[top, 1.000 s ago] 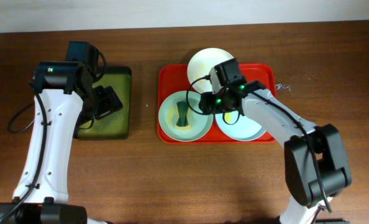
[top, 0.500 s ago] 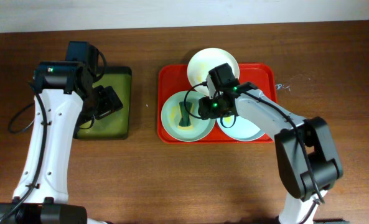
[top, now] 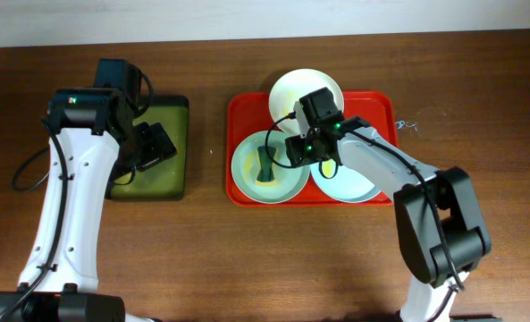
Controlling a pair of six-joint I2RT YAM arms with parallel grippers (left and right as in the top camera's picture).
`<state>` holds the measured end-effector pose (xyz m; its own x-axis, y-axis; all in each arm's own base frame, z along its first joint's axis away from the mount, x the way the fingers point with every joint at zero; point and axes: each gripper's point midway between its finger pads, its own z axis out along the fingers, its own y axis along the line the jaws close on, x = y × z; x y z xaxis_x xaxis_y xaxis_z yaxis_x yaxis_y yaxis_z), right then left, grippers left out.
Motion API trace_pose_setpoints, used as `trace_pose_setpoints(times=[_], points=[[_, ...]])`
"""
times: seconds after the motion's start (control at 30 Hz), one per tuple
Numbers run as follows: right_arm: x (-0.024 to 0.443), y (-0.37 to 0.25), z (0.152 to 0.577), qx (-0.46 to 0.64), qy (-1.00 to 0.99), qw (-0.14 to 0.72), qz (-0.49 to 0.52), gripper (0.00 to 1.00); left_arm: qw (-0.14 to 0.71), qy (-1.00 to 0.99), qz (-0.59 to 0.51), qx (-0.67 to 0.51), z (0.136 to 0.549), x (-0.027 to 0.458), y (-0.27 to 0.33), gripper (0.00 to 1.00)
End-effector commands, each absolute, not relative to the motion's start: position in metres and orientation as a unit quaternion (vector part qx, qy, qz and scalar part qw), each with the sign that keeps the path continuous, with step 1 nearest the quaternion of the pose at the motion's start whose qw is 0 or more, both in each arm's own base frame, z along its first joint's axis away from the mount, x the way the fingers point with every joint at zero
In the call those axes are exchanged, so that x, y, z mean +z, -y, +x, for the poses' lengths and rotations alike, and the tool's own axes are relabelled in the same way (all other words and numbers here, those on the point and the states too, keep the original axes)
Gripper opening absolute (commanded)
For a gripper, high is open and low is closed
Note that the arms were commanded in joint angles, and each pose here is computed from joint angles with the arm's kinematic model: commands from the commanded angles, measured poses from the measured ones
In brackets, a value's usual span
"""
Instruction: Clean dirty plates on tray and stack at the side
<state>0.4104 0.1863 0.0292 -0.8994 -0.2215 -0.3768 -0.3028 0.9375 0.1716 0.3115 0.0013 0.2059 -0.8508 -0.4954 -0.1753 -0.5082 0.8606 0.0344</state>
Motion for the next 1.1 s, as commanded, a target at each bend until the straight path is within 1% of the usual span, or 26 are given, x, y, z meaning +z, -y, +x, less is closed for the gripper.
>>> trace_pose_setpoints(times=[0.0, 0.03, 0.1, 0.13, 0.17, 0.2, 0.23, 0.27, 0.3, 0.33, 0.47, 0.53, 0.57, 0.7, 0.77, 0.87, 0.97, 1.07], points=[[0.021, -0.186, 0.407, 0.106, -0.97, 0.163, -0.142, 0.59, 0.081, -0.961, -0.263, 0.036, 0.312, 0.206, -0.001, 0.99], [0.02, -0.186, 0.405, 0.106, -0.971, 0.158, -0.143, 0.6, 0.081, -0.961, -0.263, 0.036, 0.313, 0.206, -0.001, 0.99], [0.018, -0.187, 0.398, 0.113, -0.973, 0.143, -0.141, 0.56, 0.083, -0.961, -0.263, 0.035, 0.314, 0.206, -0.001, 1.0], [0.017, -0.186, 0.396, 0.113, -0.975, 0.137, -0.135, 0.53, 0.084, -0.96, -0.263, 0.035, 0.314, 0.206, -0.001, 0.94], [0.016, -0.185, 0.393, 0.112, -0.977, 0.13, -0.129, 0.5, 0.084, -0.96, -0.263, 0.034, 0.314, 0.206, -0.001, 0.71], [0.016, -0.186, 0.388, 0.12, -0.977, 0.12, -0.13, 0.48, 0.083, -0.961, -0.263, 0.031, 0.314, 0.206, 0.001, 0.58], [0.016, -0.188, 0.384, 0.128, -0.978, 0.11, -0.126, 0.45, 0.082, -0.962, -0.26, 0.022, 0.315, 0.206, 0.005, 0.5], [0.014, -0.187, 0.38, 0.128, -0.981, 0.1, -0.109, 0.44, 0.082, -0.966, -0.247, 0.007, 0.317, 0.205, 0.012, 0.47], [0.014, -0.186, 0.377, 0.128, -0.983, 0.091, -0.095, 0.38, 0.083, -0.972, -0.221, -0.014, 0.321, 0.205, 0.023, 0.46], [0.013, -0.185, 0.374, 0.129, -0.985, 0.082, -0.08, 0.36, 0.083, -0.978, -0.189, -0.039, 0.325, 0.204, 0.037, 0.46], [0.012, -0.185, 0.363, 0.135, -0.988, 0.056, -0.047, 0.33, 0.08, -0.986, -0.11, -0.098, 0.334, 0.187, 0.089, 0.5], [0.013, -0.189, 0.361, 0.147, -0.987, 0.05, -0.048, 0.32, 0.084, -0.988, -0.085, -0.102, 0.34, 0.17, 0.109, 0.43], [0.013, -0.19, 0.36, 0.15, -0.986, 0.048, -0.049, 0.32, 0.089, -0.988, -0.072, -0.106, 0.345, 0.159, 0.12, 0.42], [0.012, -0.19, 0.357, 0.152, -0.987, 0.04, -0.042, 0.27, 0.096, -0.984, -0.083, -0.125, 0.365, 0.111, 0.148, 0.44], [0.013, -0.19, 0.357, 0.153, -0.986, 0.04, -0.043, 0.27, 0.089, -0.983, -0.075, -0.143, 0.374, 0.094, 0.162, 0.43], [0.013, -0.19, 0.357, 0.153, -0.986, 0.041, -0.043, 0.27, 0.078, -0.981, -0.059, -0.165, 0.385, 0.064, 0.185, 0.44], [0.013, -0.191, 0.358, 0.154, -0.986, 0.042, -0.04, 0.27, 0.064, -0.981, -0.039, -0.179, 0.385, 0.045, 0.2, 0.5], [0.014, -0.194, 0.358, 0.164, -0.985, 0.042, -0.041, 0.27, 0.047, -0.978, -0.004, -0.202, 0.379, 0.033, 0.217, 0.51]])
